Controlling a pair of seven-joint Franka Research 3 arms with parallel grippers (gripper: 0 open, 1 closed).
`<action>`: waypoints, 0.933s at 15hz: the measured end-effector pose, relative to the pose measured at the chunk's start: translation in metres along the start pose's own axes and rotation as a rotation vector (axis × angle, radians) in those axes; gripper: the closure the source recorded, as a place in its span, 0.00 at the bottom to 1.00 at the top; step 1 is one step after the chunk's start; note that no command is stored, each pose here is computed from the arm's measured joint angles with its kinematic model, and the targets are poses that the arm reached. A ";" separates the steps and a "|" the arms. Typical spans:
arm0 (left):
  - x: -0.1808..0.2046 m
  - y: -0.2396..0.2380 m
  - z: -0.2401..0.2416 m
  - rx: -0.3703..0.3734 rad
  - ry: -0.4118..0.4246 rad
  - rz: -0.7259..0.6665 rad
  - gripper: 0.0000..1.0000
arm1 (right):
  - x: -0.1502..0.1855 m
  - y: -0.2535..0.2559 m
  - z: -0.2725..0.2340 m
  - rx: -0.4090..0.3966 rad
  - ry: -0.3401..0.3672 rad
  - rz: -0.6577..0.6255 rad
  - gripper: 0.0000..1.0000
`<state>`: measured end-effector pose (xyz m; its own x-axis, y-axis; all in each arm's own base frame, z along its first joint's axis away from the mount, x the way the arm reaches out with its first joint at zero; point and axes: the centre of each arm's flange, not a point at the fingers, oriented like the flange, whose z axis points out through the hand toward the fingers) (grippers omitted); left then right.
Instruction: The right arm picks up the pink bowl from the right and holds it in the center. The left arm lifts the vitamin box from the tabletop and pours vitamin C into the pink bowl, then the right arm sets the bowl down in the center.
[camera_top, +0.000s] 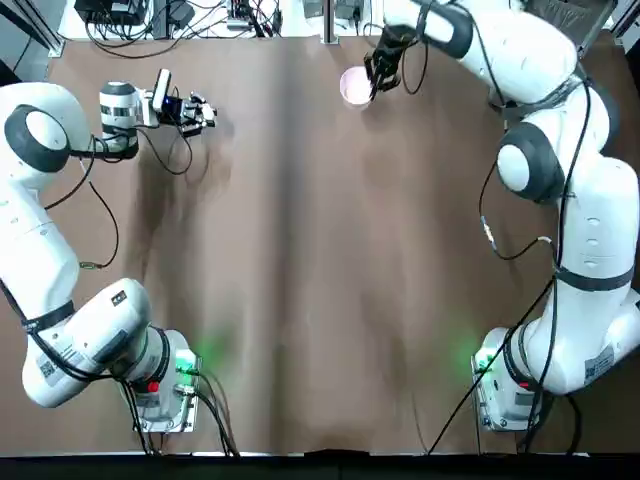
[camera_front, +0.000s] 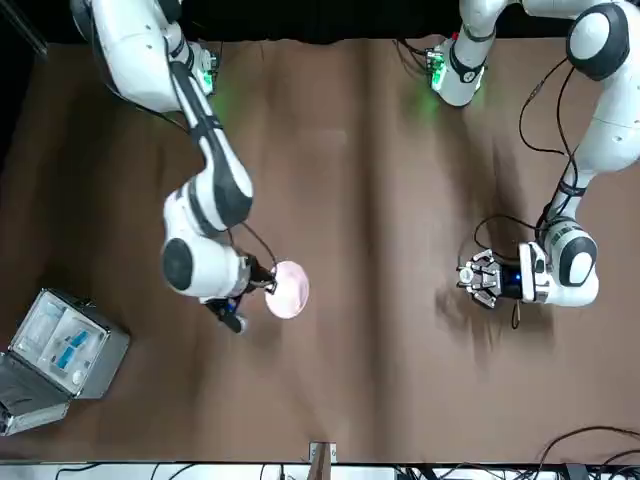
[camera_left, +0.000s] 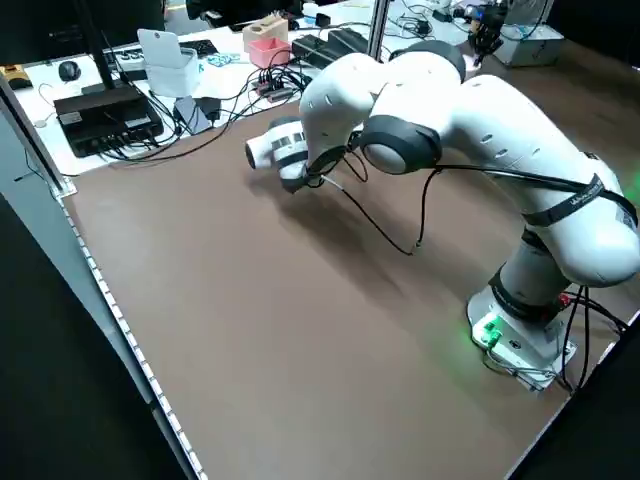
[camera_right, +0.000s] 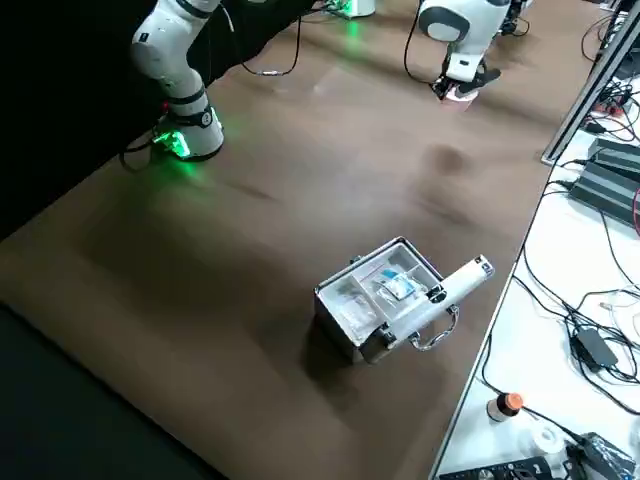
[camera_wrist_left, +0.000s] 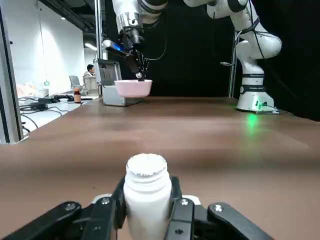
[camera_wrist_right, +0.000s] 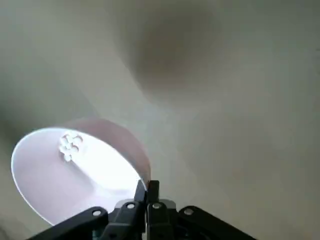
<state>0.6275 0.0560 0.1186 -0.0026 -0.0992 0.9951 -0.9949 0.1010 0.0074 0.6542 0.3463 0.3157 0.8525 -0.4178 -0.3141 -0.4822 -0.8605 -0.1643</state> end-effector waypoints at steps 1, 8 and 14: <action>-0.009 0.003 -0.002 0.004 0.000 0.004 0.64 | -0.006 -0.003 0.016 -0.017 -0.012 -0.023 0.98; -0.050 0.007 -0.016 0.005 -0.127 0.007 0.64 | -0.050 -0.032 0.127 -0.067 -0.018 -0.103 0.98; -0.055 0.006 -0.020 0.016 -0.163 0.006 0.64 | -0.047 -0.030 0.130 -0.065 -0.023 -0.094 0.98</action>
<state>0.6242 0.0822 0.0660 -0.0237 -0.2576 0.9660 -0.9963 0.0860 -0.0015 0.6022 0.4297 0.2143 0.8883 -0.3278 -0.3216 -0.3853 -0.9130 -0.1337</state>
